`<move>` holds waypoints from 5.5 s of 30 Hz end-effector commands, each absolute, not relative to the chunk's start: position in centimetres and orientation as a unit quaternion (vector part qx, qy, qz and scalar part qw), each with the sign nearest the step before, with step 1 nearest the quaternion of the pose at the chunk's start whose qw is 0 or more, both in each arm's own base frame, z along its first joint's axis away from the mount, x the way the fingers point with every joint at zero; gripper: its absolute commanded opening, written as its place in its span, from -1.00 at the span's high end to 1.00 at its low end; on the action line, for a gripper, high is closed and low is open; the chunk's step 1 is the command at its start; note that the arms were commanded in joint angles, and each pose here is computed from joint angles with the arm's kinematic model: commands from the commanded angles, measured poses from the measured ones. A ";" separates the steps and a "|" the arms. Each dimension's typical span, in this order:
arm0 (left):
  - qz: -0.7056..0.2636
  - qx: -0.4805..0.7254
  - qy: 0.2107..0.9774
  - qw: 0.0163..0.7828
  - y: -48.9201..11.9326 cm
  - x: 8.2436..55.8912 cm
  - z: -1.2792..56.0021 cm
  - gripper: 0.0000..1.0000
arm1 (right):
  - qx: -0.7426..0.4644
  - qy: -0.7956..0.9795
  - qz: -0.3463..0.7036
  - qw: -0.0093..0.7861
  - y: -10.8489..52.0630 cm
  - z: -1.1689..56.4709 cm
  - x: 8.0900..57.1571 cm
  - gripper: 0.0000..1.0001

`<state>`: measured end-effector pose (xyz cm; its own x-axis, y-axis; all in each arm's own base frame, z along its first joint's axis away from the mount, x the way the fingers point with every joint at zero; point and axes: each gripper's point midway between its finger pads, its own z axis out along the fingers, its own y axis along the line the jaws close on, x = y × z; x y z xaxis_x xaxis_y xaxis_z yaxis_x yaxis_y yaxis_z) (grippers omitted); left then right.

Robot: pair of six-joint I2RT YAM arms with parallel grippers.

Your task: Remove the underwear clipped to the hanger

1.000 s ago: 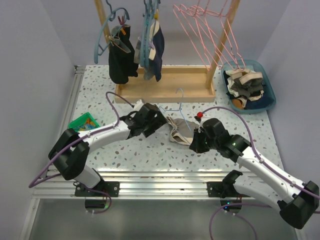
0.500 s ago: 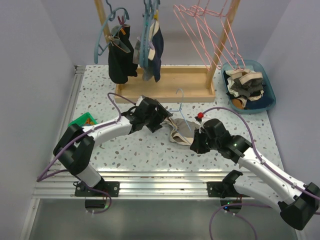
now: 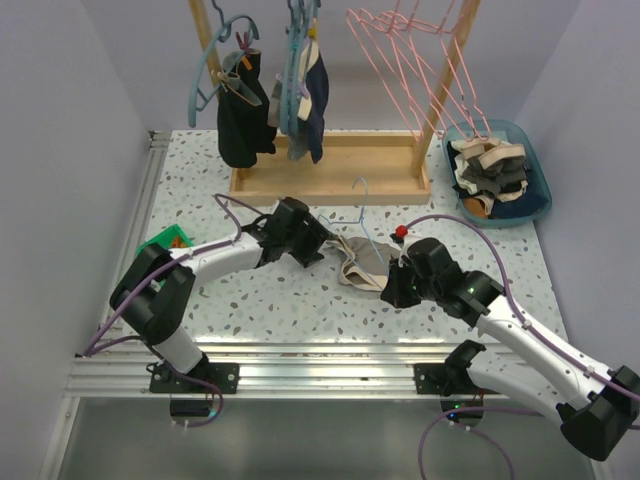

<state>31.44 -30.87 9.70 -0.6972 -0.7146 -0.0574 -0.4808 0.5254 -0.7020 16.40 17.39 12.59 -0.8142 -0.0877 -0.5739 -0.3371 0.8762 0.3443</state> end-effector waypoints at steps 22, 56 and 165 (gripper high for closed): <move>-0.357 -0.351 0.841 0.205 -29.8 33.2 11.6 1.00 | -0.095 0.922 0.220 0.304 17.3 13.7 17.2 1.00; 0.033 -0.488 0.803 0.341 7.3 23.5 13.8 1.00 | -0.073 0.911 0.241 0.327 15.8 17.1 15.3 1.00; -0.150 -0.384 0.843 0.346 0.3 25.8 16.9 -1.00 | 0.014 0.980 -0.006 0.198 19.9 -1.9 28.2 -0.41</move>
